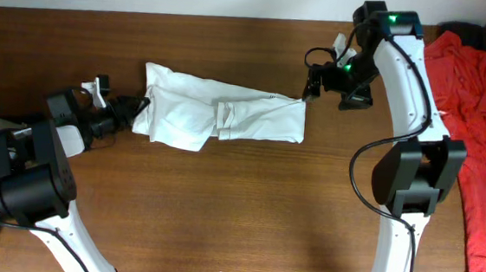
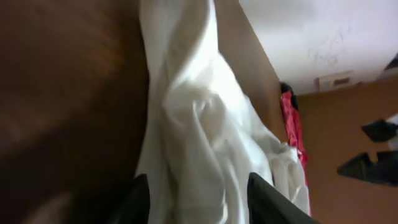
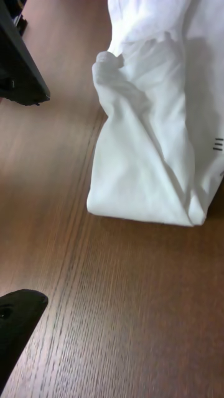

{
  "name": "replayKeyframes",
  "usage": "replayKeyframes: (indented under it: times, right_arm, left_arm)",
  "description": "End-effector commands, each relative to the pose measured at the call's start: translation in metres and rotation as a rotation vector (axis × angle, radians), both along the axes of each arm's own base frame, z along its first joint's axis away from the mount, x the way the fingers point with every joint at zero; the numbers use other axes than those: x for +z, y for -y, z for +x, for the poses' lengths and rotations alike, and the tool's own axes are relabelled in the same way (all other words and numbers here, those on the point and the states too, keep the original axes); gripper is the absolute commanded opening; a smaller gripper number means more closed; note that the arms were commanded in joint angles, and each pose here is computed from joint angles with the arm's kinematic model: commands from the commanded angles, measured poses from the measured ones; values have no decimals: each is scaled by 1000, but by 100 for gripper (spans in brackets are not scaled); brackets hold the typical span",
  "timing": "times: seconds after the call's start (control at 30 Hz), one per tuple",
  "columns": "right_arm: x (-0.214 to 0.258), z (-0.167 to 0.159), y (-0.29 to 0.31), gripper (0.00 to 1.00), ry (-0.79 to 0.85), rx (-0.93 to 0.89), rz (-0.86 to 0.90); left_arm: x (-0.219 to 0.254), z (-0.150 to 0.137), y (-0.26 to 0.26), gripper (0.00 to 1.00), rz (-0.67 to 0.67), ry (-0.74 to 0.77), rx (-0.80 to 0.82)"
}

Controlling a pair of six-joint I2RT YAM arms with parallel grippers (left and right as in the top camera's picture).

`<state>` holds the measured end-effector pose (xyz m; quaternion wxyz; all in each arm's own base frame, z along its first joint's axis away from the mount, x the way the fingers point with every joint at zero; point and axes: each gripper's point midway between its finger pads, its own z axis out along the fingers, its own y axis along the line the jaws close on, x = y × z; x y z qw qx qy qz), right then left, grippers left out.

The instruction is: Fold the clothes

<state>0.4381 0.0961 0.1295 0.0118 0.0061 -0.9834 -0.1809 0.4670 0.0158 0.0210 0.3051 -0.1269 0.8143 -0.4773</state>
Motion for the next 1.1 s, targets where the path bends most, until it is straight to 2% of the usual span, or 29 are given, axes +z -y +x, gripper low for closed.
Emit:
replayKeyframes:
  times: [0.0,0.03,0.1,0.17,0.23,0.27,0.33,0.37,0.43,0.5,0.57,0.63,0.8,0.97,1.07]
  right_arm:
    - [9,-3,-16,99,18,40,15]
    - [9,-3,-18,99,17,43,18]
    - [9,-5,-21,99,14,48,19]
    - [9,-8,-20,99,-1,49,17]
    - [9,-10,-20,99,-9,51,16]
    - [9,-11,-20,99,-10,51,16]
    - [9,-13,-20,99,-9,75,22]
    - [9,-14,-20,99,-13,76,23]
    - [9,-13,-21,99,-12,76,23]
    - [9,-13,-21,99,-12,76,23]
    - [9,-13,-21,99,-12,76,23]
    - [9,-13,-21,99,-12,76,23]
    - [9,-13,-21,99,-10,83,24]
    - [9,-13,-21,99,-9,83,24]
    - [9,-13,-20,99,-6,93,21]
  left_arm:
    - [25,35,-14,42,23,1,27]
    - [33,42,-12,49,38,9,16]
    - [50,56,5,50,52,32,-29]
    - [48,54,28,53,58,7,-77]
    - [26,41,34,50,77,-89,-89]
    - [6,27,30,48,120,-186,-78]
    - [-30,-2,11,49,310,-366,-61]
    - [-31,-9,10,50,338,-378,-94]
    - [-9,-1,9,50,356,-358,-133]
    - [30,20,4,49,421,-268,-182]
    - [57,40,-9,50,495,-221,-145]
    - [53,42,-15,50,522,-232,-132]
    - [-5,20,-8,49,464,-393,-196]
    - [-15,13,1,49,476,-396,-259]
    - [-30,10,37,49,439,-396,-342]
